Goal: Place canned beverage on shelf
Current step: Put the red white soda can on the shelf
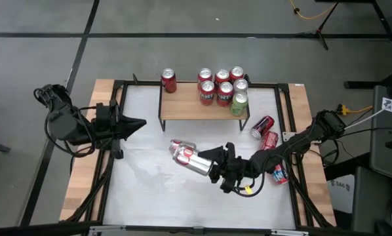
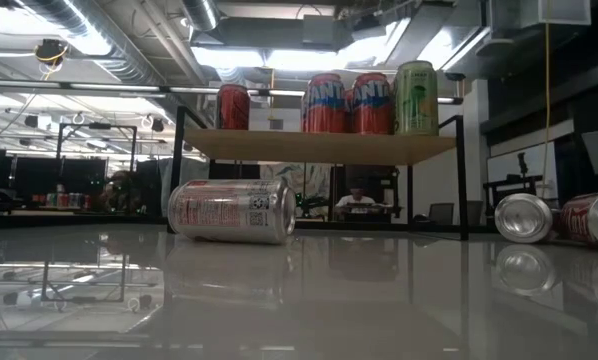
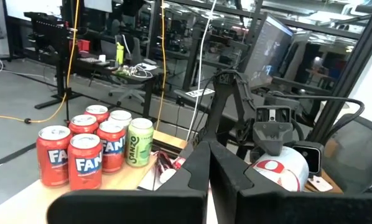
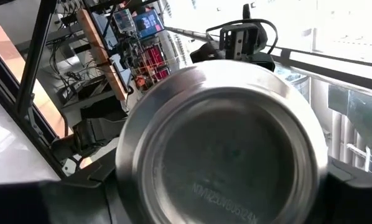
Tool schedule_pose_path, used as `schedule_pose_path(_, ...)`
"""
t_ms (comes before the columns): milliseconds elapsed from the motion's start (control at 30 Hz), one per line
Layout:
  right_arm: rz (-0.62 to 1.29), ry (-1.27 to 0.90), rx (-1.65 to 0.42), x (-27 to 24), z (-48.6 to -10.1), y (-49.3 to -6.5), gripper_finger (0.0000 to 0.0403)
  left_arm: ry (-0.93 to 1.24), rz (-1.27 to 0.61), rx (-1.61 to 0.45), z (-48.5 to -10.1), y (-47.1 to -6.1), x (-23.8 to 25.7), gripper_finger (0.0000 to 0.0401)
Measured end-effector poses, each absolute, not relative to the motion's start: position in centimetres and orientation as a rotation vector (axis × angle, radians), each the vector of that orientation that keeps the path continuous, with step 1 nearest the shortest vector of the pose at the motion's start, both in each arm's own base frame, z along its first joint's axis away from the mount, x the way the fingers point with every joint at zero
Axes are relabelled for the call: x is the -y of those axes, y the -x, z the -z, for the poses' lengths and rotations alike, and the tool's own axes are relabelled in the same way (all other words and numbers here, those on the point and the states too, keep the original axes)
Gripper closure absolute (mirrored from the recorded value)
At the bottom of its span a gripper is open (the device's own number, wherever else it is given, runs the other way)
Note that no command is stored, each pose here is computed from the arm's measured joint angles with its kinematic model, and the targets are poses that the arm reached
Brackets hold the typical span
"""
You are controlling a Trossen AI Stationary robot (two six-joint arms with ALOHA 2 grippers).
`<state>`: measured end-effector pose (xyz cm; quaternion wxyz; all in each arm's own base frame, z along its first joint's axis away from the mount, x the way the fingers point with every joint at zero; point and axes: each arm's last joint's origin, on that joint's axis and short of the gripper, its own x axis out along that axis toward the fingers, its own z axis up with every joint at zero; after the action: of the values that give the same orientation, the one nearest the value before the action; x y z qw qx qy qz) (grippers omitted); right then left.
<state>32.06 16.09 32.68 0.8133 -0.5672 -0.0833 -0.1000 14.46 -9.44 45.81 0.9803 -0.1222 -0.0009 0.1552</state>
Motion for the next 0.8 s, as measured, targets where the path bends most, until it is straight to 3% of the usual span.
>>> schedule_pose_path(500,0.210,1.215,0.173,-16.1,-32.6,-32.1,0.0104,0.243,-0.389,0.011,-45.8,-14.9,8.6,0.0401)
schedule_pose_path(800,0.200,1.224,0.161,-16.1,-32.5,-32.1,0.0107,0.229,-0.305,-0.012,-45.7,-15.6,8.5,0.0393)
